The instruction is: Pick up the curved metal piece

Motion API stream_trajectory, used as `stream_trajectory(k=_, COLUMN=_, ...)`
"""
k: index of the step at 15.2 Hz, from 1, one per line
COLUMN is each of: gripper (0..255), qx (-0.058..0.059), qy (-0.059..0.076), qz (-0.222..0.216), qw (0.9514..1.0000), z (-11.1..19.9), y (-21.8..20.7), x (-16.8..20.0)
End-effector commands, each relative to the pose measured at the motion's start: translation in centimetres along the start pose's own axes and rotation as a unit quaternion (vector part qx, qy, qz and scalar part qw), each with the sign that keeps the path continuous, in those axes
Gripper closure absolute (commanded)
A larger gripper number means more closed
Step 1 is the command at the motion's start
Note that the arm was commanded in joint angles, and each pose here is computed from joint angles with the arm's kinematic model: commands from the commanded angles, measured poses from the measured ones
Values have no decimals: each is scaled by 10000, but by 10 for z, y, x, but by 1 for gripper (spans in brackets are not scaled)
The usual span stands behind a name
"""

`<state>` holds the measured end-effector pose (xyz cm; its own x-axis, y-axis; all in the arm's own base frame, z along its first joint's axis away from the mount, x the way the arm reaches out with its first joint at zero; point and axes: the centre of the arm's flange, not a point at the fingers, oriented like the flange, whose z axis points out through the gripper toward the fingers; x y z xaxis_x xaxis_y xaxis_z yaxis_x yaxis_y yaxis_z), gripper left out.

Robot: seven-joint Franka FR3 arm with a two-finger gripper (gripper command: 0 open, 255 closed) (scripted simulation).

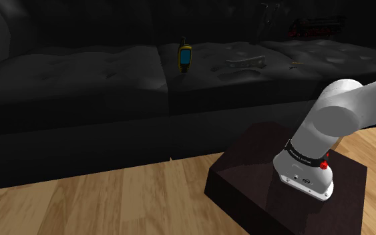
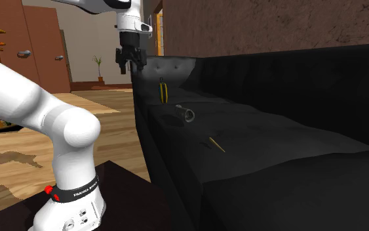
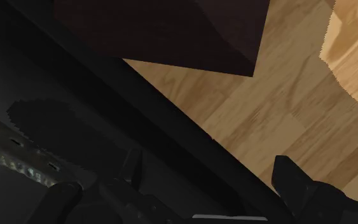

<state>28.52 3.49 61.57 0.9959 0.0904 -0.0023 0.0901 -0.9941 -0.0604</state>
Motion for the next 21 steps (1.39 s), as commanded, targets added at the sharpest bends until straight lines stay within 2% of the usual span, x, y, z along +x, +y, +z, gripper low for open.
stream_trajectory(k=1, gripper=0, qx=0, qy=0, qz=0, qw=10000, z=0, y=0, x=0)
stream_trajectory(k=3, gripper=0, qx=43, qy=-54, qz=-508, qw=9987, z=9, y=26, x=1)
stream_trajectory(k=5, gripper=0, qx=85, qy=-108, qz=-1016, qw=9947, z=18, y=52, x=4)
stream_trajectory(k=7, gripper=0, qx=128, qy=-161, qz=-1520, qw=9882, z=28, y=77, x=10)
stream_trajectory(k=10, gripper=0, qx=190, qy=-241, qz=-2269, qw=9734, z=43, y=113, x=23)
stream_trajectory(k=12, gripper=0, qx=232, qy=-293, qz=-2761, qw=9604, z=53, y=136, x=35)
stream_trajectory(k=14, gripper=0, qx=272, qy=-345, qz=-3245, qw=9448, z=63, y=157, x=49)
stream_trajectory(k=16, gripper=0, qx=312, qy=-395, qz=-3722, qw=9268, z=74, y=177, x=65)
stream_trajectory(k=19, gripper=0, qx=371, qy=-469, qz=-4417, qw=8952, z=91, y=203, x=92)
stream_trajectory(k=20, gripper=0, qx=383, qy=-485, qz=-4565, qw=8875, z=95, y=208, x=98)
stream_trajectory(k=21, gripper=0, qx=383, qy=-485, qz=-4565, qw=8875, z=100, y=209, x=98)
